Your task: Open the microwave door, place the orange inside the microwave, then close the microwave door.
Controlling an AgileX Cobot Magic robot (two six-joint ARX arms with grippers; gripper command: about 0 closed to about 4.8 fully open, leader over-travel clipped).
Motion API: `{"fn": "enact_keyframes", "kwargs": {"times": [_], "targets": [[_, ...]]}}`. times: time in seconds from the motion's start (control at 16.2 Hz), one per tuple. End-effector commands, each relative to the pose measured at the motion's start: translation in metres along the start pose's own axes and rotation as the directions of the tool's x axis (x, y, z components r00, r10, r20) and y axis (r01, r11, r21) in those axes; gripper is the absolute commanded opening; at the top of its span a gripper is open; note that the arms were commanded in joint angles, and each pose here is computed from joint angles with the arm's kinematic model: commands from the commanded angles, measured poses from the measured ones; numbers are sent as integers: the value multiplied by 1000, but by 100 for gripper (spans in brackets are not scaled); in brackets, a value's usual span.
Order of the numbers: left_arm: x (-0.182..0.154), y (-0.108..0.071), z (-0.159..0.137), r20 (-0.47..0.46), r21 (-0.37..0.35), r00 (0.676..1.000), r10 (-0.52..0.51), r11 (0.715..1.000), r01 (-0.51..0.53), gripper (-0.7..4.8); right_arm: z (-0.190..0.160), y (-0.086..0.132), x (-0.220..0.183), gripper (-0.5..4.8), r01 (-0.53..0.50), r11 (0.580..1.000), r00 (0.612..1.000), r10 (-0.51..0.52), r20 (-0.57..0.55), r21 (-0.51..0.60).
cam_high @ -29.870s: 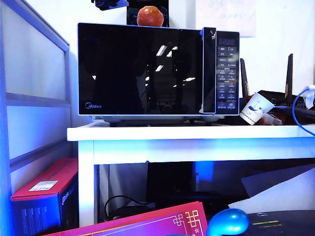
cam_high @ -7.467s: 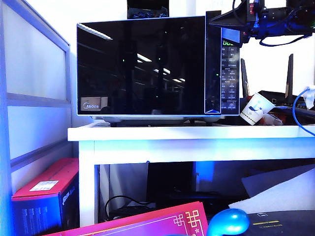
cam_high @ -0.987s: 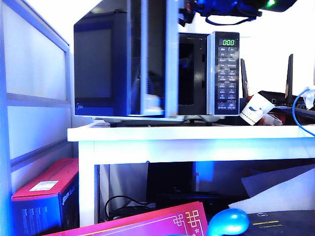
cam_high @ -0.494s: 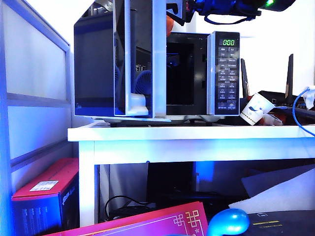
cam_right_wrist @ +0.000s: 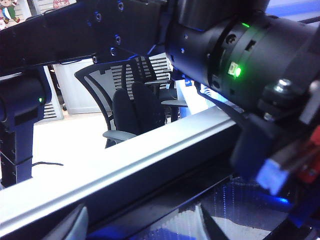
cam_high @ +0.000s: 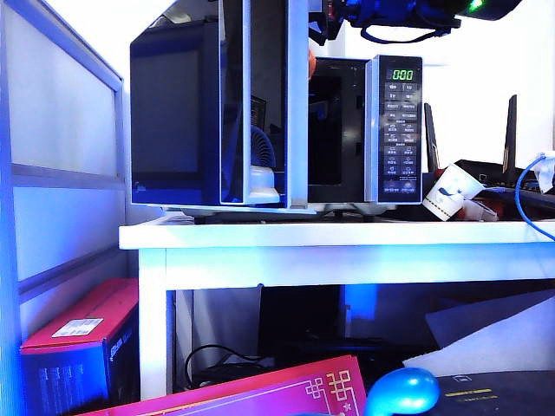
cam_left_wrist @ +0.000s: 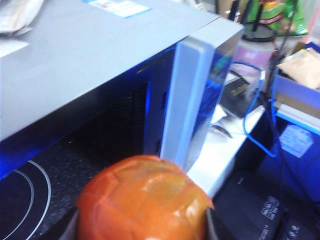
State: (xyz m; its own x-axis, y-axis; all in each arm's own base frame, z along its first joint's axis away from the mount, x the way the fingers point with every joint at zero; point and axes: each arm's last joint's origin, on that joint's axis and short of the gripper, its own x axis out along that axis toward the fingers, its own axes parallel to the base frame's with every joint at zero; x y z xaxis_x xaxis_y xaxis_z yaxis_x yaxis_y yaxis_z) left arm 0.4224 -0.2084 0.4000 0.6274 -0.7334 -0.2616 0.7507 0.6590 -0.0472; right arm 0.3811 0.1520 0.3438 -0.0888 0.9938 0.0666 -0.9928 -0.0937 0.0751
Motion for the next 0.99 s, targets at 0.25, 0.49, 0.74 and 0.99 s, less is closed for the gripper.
{"fn": "enact_keyframes", "kwargs": {"times": [0.25, 0.49, 0.74, 0.99], "targets": [[0, -2, 2, 16, 5, 1000, -19, 1000, 19, 279, 4, -1, -15, 281, -3, 1000, 1000, 3, -12, -3], [4, 0, -2, 7, 0, 1000, -19, 1000, 19, 279, 5, -7, -44, 280, 40, 999, 999, -40, -20, 9], [13, 2, -11, -16, -29, 998, -60, 998, 59, 279, 9, -12, -85, 281, 155, 988, 988, -155, -6, -8], [15, -1, -14, -13, -48, 979, -204, 978, 203, 279, 11, -15, -100, 283, 251, 964, 968, -250, 21, -90]]}}
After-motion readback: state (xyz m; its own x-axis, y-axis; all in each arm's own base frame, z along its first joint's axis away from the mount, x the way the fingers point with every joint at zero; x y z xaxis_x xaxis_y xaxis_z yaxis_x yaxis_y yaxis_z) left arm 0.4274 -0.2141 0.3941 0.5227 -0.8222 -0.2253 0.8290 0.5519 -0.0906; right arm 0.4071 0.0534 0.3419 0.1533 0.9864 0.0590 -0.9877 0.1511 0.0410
